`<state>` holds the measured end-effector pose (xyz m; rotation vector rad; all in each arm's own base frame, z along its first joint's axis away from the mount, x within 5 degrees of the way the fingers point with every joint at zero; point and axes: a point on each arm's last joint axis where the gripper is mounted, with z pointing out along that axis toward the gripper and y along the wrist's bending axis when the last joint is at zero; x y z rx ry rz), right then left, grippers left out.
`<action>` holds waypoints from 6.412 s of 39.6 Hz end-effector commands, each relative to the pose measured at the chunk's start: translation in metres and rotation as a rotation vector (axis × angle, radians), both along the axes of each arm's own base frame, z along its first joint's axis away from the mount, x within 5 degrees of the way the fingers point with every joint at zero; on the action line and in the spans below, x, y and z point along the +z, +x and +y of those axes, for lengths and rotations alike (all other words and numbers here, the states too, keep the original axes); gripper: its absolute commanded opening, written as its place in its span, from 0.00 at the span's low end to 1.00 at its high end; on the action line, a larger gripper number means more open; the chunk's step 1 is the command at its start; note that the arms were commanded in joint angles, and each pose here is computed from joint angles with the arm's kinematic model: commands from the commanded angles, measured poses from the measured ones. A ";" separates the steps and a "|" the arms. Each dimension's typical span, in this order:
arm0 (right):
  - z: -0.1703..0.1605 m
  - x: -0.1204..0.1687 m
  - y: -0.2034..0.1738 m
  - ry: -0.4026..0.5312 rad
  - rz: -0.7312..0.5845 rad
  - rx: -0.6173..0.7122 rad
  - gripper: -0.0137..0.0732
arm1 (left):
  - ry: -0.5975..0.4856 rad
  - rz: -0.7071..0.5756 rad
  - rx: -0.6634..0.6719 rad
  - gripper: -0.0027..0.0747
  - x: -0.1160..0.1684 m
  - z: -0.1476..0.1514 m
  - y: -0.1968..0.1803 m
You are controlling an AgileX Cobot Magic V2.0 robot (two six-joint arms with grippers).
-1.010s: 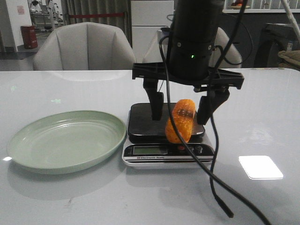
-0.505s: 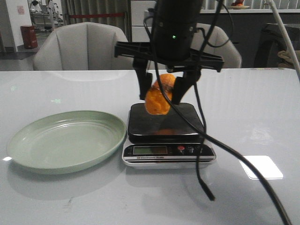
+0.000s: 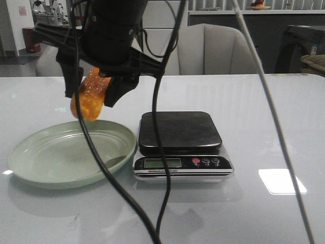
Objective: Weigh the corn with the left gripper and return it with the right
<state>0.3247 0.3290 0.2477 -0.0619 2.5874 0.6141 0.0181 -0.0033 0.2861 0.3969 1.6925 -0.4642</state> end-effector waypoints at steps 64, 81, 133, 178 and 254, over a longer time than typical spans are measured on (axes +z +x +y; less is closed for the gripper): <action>-0.156 0.120 -0.026 -0.291 -0.110 0.115 0.76 | -0.057 -0.092 -0.005 0.18 0.014 0.001 -0.003; -0.217 0.120 -0.129 -0.164 -0.380 0.087 0.76 | -0.057 -0.092 -0.005 0.18 0.014 0.001 -0.003; -0.305 0.021 -0.281 0.055 -1.120 0.047 0.34 | -0.057 -0.092 -0.005 0.18 0.014 0.001 -0.003; -0.305 0.021 -0.281 0.056 -1.121 0.047 0.34 | -0.075 -0.223 0.307 0.18 -0.051 -0.007 0.029; -0.310 0.009 -0.275 -0.027 -1.095 -0.060 0.34 | -0.096 -0.208 0.552 0.18 -0.084 0.004 0.038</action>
